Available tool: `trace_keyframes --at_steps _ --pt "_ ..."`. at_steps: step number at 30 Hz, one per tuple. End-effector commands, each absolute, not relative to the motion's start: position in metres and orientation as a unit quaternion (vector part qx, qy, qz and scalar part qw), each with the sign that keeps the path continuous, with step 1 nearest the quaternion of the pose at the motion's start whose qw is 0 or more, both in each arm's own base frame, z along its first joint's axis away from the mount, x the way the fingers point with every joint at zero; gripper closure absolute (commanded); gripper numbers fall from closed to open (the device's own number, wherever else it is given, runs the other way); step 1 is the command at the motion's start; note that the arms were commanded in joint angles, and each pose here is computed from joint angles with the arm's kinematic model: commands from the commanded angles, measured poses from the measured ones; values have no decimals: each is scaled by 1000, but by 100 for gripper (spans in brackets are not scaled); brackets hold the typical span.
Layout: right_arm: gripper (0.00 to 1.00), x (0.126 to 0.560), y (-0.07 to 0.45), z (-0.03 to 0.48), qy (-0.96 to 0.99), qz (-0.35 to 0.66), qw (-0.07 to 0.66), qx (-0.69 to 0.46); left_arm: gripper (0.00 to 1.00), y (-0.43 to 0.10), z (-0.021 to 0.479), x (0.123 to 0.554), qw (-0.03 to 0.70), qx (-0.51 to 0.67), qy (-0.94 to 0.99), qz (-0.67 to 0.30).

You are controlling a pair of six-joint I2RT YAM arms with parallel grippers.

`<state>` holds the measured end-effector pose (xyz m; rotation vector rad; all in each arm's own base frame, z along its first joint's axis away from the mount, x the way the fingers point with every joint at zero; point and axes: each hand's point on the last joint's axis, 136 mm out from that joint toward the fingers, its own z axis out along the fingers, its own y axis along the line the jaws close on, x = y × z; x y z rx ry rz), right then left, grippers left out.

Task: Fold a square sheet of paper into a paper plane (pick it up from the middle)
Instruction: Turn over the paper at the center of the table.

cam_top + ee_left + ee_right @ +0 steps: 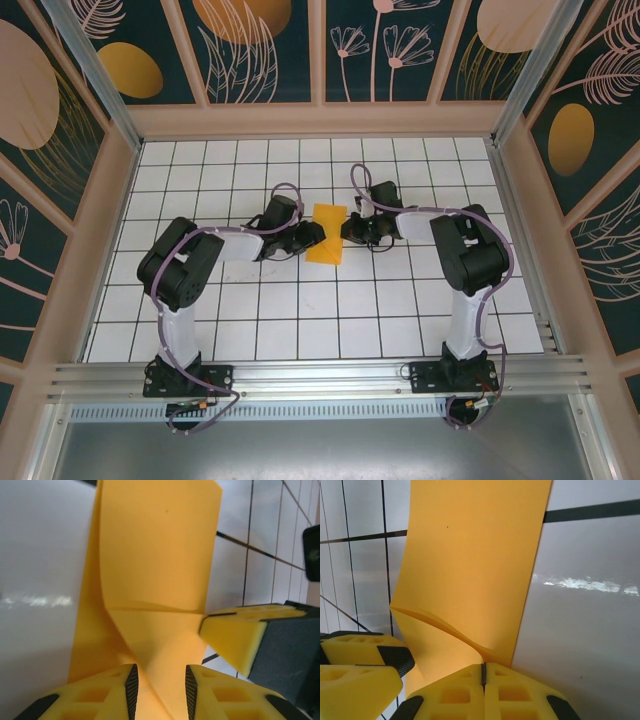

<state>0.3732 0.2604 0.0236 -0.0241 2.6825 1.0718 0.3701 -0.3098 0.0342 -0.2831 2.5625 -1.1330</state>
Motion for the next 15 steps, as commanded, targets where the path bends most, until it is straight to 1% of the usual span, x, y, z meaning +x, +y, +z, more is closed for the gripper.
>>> trace_keyframes --at_steps 1,6,10,15 --pt "96 375 252 18 923 361 129 9 66 -316 37 379 164 -93 895 -405" --pt "97 375 250 16 924 361 127 12 66 -318 34 383 162 -92 897 -401" --pt "97 375 246 14 925 358 126 20 64 -315 30 383 161 -98 901 -390" --pt "97 376 241 11 925 357 125 33 61 -305 37 382 178 -110 901 -380"
